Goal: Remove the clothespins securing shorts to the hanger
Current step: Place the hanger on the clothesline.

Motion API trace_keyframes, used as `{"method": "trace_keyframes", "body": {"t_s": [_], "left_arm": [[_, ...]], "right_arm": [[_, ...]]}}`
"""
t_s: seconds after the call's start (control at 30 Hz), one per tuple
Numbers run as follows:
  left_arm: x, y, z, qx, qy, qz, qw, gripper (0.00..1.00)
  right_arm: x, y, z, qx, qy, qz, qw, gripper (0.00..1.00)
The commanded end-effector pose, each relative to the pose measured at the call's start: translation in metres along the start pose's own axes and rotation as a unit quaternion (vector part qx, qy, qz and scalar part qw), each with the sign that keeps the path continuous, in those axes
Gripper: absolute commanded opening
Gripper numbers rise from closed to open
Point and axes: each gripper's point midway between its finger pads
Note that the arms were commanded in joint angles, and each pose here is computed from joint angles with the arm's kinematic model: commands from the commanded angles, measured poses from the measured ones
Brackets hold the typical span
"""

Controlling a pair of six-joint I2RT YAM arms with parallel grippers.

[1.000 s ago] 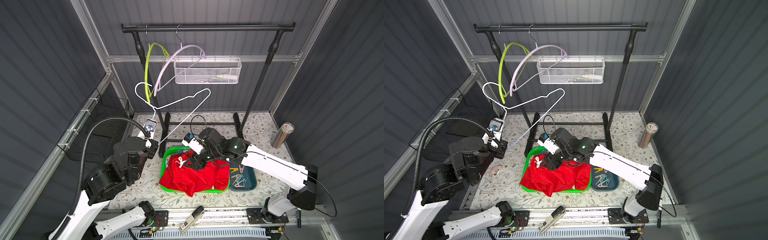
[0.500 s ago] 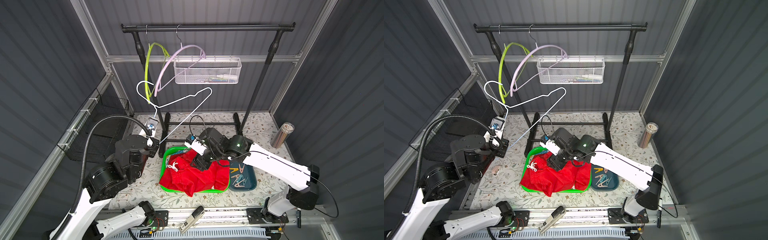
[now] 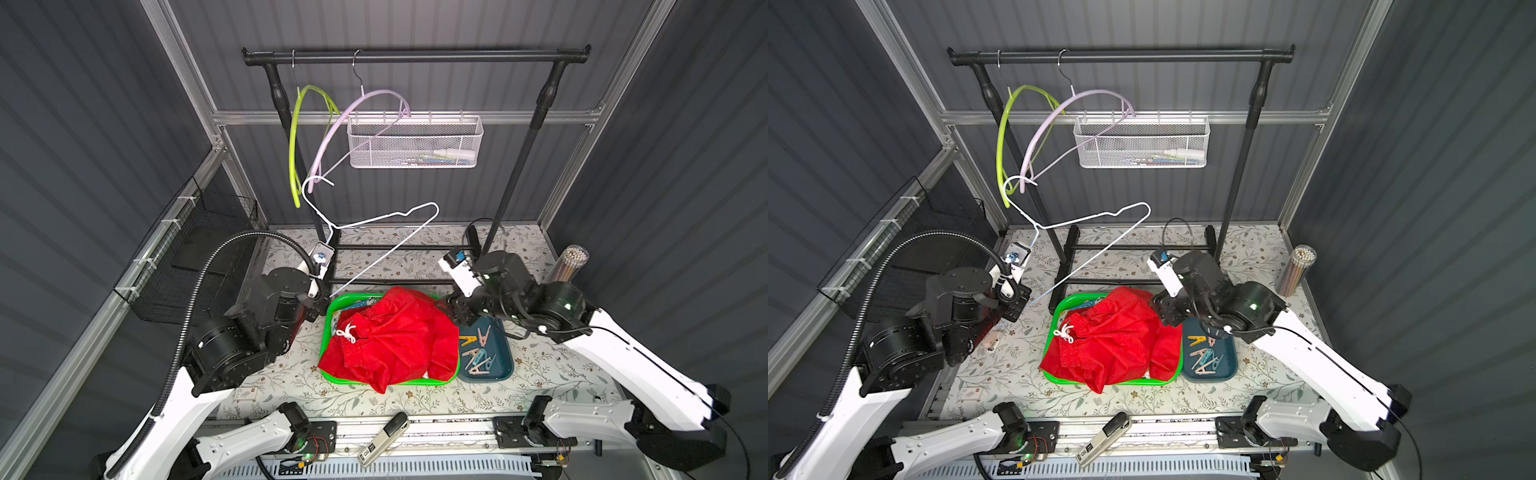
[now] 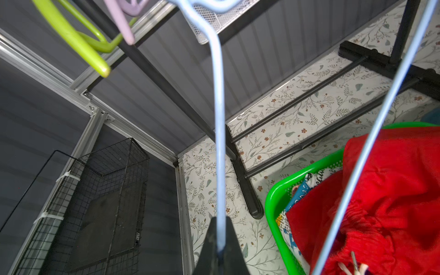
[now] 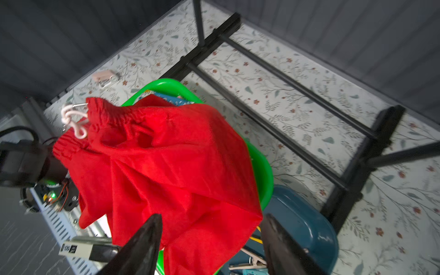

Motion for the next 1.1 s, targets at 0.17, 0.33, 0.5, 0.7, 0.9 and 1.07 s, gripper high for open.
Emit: {"method": "trace_keyframes", "body": {"t_s": [0.17,0.33,0.5,0.7,0.9,1.07], "left_arm": [[-0.007,-0.012,0.014,-0.011,0.026,0.019,0.999,0.0],[-0.013,-0.02,0.023,-0.018,0.049,0.027,0.998,0.0],[-0.021,-0.035,0.033,-0.023,0.072,0.05,0.996,0.0],[-0.03,-0.053,0.045,-0.029,0.1,0.074,0.992,0.0],[-0.035,-0.076,0.045,-0.025,0.106,0.123,0.986,0.0],[-0.042,-0.092,0.051,-0.036,0.13,0.148,0.98,0.0]], "right_arm": [[0.023,-0.038,0.009,-0.04,-0.027,0.058,0.997,0.71],[0.027,-0.05,0.015,-0.054,-0.031,0.076,0.995,0.71],[0.039,-0.058,0.008,-0.053,-0.048,0.089,0.994,0.72],[0.044,-0.059,-0.006,-0.048,-0.055,0.089,0.993,0.73],[0.033,-0.057,-0.018,-0.045,-0.042,0.079,0.995,0.72],[0.021,-0.054,-0.033,-0.028,-0.028,0.072,0.997,0.73]]}}
Point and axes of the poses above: each gripper's point midway between its finger pads, its own x axis back along the fingers, its own y axis along the line the jaws close on, z = x × y, and after that the axes turned 5 degrees about x, right-handed
